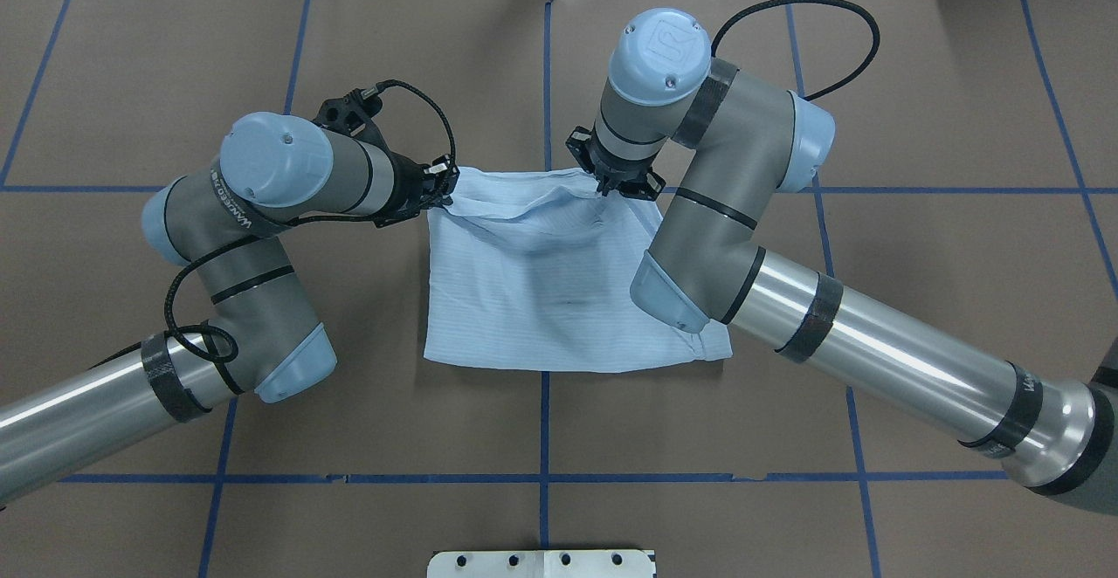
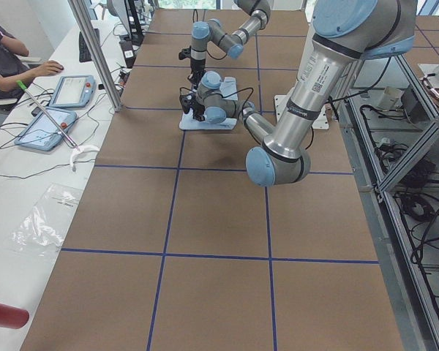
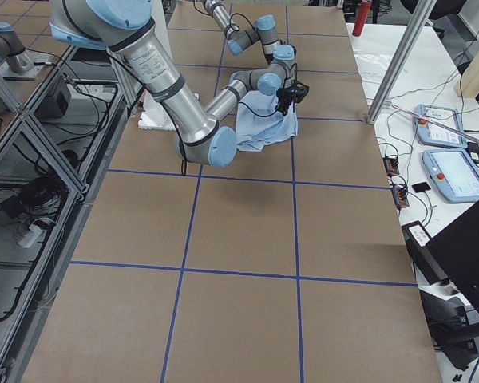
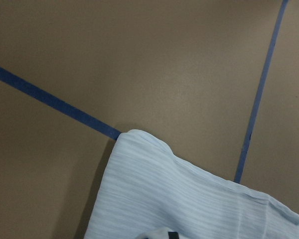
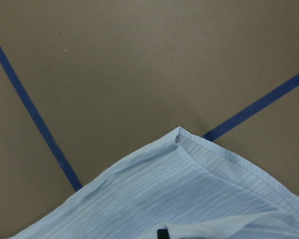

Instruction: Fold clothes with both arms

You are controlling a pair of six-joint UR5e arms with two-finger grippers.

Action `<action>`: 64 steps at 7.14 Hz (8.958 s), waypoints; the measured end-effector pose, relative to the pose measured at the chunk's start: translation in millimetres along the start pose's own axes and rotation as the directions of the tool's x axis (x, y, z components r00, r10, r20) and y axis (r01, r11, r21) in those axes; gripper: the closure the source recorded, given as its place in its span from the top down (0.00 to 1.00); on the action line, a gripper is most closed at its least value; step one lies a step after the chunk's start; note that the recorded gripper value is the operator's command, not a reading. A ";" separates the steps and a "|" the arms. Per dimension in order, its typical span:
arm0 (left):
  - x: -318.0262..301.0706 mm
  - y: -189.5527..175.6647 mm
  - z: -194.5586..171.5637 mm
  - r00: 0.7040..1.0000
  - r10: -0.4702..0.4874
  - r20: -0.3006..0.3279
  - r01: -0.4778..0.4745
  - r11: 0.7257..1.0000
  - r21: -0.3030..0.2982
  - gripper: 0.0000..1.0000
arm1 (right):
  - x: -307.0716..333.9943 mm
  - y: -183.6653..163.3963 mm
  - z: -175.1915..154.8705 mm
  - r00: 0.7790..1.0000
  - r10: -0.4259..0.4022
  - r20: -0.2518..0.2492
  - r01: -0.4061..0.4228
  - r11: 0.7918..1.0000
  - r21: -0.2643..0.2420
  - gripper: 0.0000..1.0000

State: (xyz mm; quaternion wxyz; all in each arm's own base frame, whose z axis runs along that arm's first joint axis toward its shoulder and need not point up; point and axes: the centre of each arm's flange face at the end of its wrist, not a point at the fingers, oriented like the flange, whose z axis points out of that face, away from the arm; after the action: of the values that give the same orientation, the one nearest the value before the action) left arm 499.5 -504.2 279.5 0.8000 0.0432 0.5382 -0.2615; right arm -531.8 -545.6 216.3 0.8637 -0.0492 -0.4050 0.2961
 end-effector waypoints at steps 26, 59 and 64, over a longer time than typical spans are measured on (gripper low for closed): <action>-369.8 -269.1 -278.8 0.633 0.727 0.268 -0.696 0.685 -0.216 1.00 | 473.9 -384.6 -107.3 0.756 -0.655 -0.002 0.651 0.752 -0.108 1.00; -466.8 -311.1 -322.7 0.756 0.603 0.254 -0.517 0.788 -0.332 1.00 | 609.4 -379.8 -159.6 0.880 -0.475 -0.021 0.466 0.871 -0.156 1.00; -463.3 -312.2 -323.2 0.755 0.606 0.253 -0.521 0.787 -0.330 1.00 | 606.8 -379.3 -161.3 0.879 -0.477 -0.016 0.469 0.870 -0.153 1.00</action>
State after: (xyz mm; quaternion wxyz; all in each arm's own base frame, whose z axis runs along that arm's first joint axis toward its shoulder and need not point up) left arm -48.2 -486.9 620.5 0.9221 0.0610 0.3779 0.0570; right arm 65.9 -497.1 638.7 0.9144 -0.0189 -0.4020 0.0442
